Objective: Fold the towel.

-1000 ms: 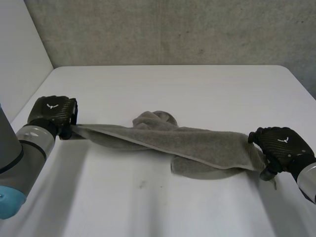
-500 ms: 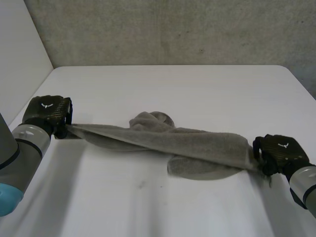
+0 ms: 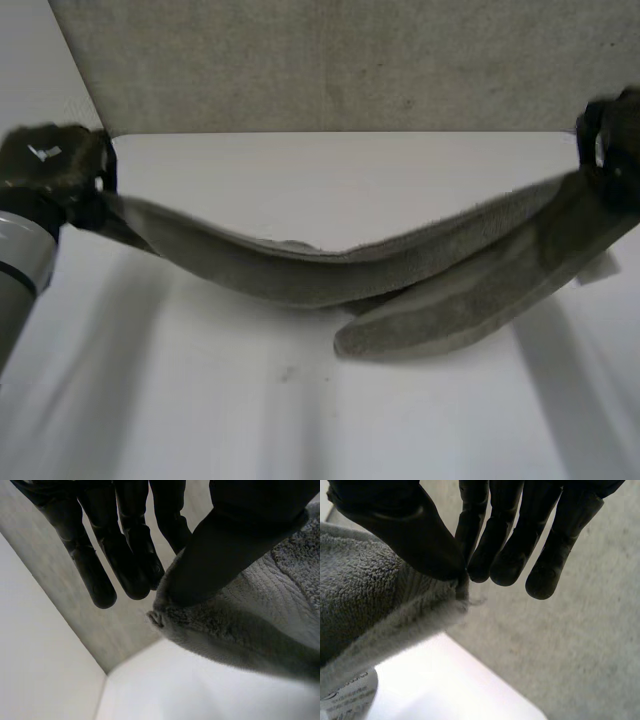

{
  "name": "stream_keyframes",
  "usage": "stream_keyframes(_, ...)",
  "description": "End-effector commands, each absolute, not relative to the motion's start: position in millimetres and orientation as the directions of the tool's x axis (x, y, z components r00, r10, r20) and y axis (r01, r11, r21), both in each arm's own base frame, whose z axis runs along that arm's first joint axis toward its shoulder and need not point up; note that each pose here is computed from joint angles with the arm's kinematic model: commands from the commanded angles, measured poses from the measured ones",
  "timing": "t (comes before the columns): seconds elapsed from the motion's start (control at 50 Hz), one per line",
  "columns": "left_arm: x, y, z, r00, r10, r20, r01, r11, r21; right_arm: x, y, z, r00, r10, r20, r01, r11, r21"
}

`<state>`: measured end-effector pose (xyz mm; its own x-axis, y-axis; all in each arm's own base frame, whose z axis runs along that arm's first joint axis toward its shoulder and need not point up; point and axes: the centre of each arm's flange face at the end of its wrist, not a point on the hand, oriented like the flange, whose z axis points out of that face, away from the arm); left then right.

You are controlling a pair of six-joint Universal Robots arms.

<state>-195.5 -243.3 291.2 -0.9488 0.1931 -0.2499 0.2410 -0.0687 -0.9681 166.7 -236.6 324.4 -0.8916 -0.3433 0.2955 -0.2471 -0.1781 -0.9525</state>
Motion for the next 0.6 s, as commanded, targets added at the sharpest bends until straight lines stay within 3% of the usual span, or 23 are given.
stream_keyframes(0.02, -193.0, -226.3, 340.0, -0.960, 0.189, -0.207, 0.169, -0.197, -0.966, 172.2, -218.5, 395.5, -0.860, -0.399, 0.318, -0.253, -0.207, -0.945)
stream_keyframes(0.12, -192.9, -234.2, 347.6, -0.961, 0.181, -0.208, 0.169, -0.211, -0.963, 175.6, -227.1, 408.6, -0.824, -0.454, 0.339, -0.295, -0.167, -0.941)
stream_keyframes(0.2, -195.0, -253.5, 331.3, -0.959, 0.188, -0.214, 0.188, -0.149, -0.971, 178.2, -258.9, 377.2, -0.778, -0.521, 0.350, -0.391, -0.034, -0.920)
stream_keyframes(0.28, -201.5, -288.7, 289.4, -0.950, 0.216, -0.228, 0.234, 0.006, -0.972, 185.1, -294.2, 334.5, -0.720, -0.594, 0.358, -0.494, 0.076, -0.866)
stream_keyframes(0.36, -207.5, -310.4, 268.2, -0.945, 0.235, -0.227, 0.253, 0.088, -0.964, 194.6, -317.8, 310.2, -0.702, -0.603, 0.380, -0.550, 0.121, -0.826)
stream_keyframes(0.4, -214.3, -336.3, 259.6, -0.943, 0.242, -0.226, 0.259, 0.113, -0.959, 200.7, -328.7, 305.1, -0.698, -0.590, 0.406, -0.572, 0.117, -0.812)
stream_keyframes(0.46, -221.3, -364.7, 276.6, -0.949, 0.220, -0.227, 0.241, 0.038, -0.970, 214.1, -350.7, 311.7, -0.705, -0.539, 0.461, -0.577, 0.059, -0.814)
stream_keyframes(0.5, -224.4, -375.2, 292.1, -0.953, 0.207, -0.223, 0.224, -0.019, -0.974, 223.7, -367.5, 344.8, -0.728, -0.441, 0.525, -0.549, -0.083, -0.832)
stream_keyframes(0.52, -224.4, -375.3, 292.3, -0.953, 0.206, -0.223, 0.224, -0.020, -0.974, 223.7, -367.6, 345.0, -0.728, -0.441, 0.525, -0.549, -0.084, -0.832)
stream_keyframes(0.56, -230.2, -387.7, 344.7, -0.965, 0.177, -0.192, 0.157, -0.191, -0.969, 233.9, -377.2, 410.5, -0.797, -0.274, 0.538, -0.431, -0.366, -0.825)
stream_keyframes(0.58, -230.2, -387.8, 345.0, -0.965, 0.177, -0.192, 0.157, -0.192, -0.969, 233.9, -377.2, 410.9, -0.797, -0.273, 0.538, -0.431, -0.367, -0.825)
stream_keyframes(0.6, -231.0, -388.4, 369.2, -0.972, 0.167, -0.168, 0.119, -0.267, -0.956, 233.9, -377.5, 440.0, -0.843, -0.206, 0.497, -0.356, -0.479, -0.802)
